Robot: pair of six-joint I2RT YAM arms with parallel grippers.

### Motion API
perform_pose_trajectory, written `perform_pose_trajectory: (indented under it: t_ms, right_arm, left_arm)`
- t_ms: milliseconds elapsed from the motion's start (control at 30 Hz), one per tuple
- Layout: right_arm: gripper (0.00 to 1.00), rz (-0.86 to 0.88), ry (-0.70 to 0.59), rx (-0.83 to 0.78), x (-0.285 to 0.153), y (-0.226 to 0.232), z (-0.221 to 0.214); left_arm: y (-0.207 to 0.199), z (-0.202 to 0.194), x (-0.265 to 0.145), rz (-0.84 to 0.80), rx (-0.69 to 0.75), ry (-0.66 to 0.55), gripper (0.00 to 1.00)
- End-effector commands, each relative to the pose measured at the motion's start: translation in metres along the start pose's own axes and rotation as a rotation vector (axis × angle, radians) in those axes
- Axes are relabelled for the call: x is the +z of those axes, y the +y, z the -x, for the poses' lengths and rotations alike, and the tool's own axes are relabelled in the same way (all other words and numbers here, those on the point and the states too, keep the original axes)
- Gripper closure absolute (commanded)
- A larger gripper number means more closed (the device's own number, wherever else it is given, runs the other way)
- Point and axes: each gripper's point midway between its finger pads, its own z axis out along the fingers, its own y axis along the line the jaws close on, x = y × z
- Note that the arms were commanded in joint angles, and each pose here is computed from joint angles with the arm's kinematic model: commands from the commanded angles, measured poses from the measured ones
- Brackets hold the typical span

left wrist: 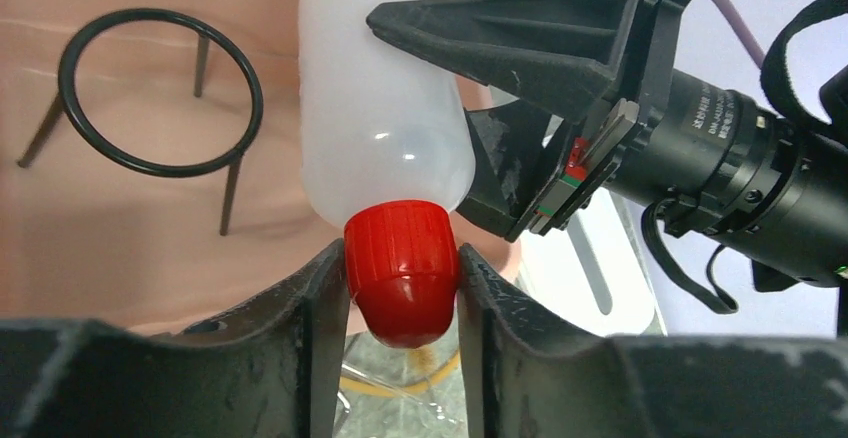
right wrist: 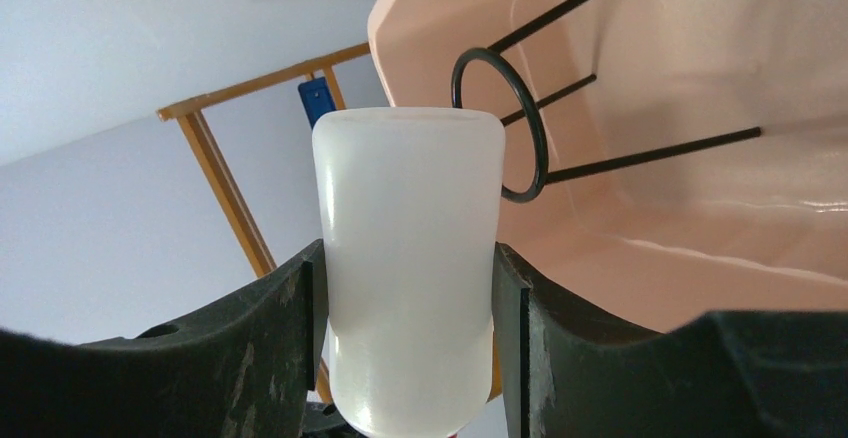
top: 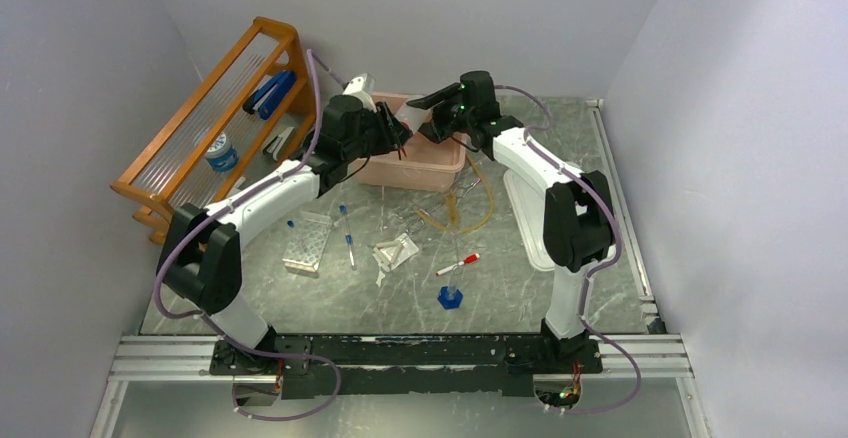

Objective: Organize the chemistry lab equipment

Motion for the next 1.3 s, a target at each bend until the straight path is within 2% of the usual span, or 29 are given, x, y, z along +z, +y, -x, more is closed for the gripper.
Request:
perform_pose_trajectory:
  t_ms: [0, 33, 100, 167, 300, 500, 633, 933, 1267]
  right_arm:
    - [0.58, 0.061, 0.018, 0.021, -0.012, 0.020, -0.003]
    - [0.55, 0.061, 0.016, 0.013, -0.012, 0.020, -0.002]
    - [0.39, 0.075, 0.006, -0.047, -0.012, 0.027, 0.000]
    - [0.30, 0.073, -0.009, -0.149, -0.012, 0.032, 0.005]
    - [0.22, 0.006, -0.078, -0.365, -0.020, 0.023, 0.021]
    - [0.21, -0.087, -0.244, -0.647, -0.050, 0.018, 0.052]
    - [0.23, -0.123, -0.301, -0.766, -0.070, 0.020, 0.064]
    - [0.25, -0.215, -0.394, -0.826, -0.109, -0.002, 0.081]
    - [0.25, -0.313, -0.379, -0.837, -0.122, -0.042, 0.083]
  left_arm:
    - [-0.015, 0.030, 0.004, -0.021, 0.064, -0.101, 0.68]
    - [-0.015, 0.030, 0.004, -0.026, 0.081, -0.097, 0.78]
    - [-0.018, 0.033, 0.004, -0.022, 0.110, -0.080, 0.93]
    - [-0.018, 0.035, 0.004, 0.000, 0.137, -0.048, 0.95]
    - [-0.012, 0.030, -0.005, 0.066, 0.174, 0.043, 0.95]
    - [-0.003, 0.019, -0.010, 0.145, 0.194, 0.187, 0.95]
    - [0.000, 0.007, -0.001, 0.174, 0.170, 0.285, 0.95]
    - [0.009, -0.015, 0.039, 0.240, 0.175, 0.418, 0.95]
    - [0.034, -0.050, 0.069, 0.351, 0.173, 0.514, 0.95]
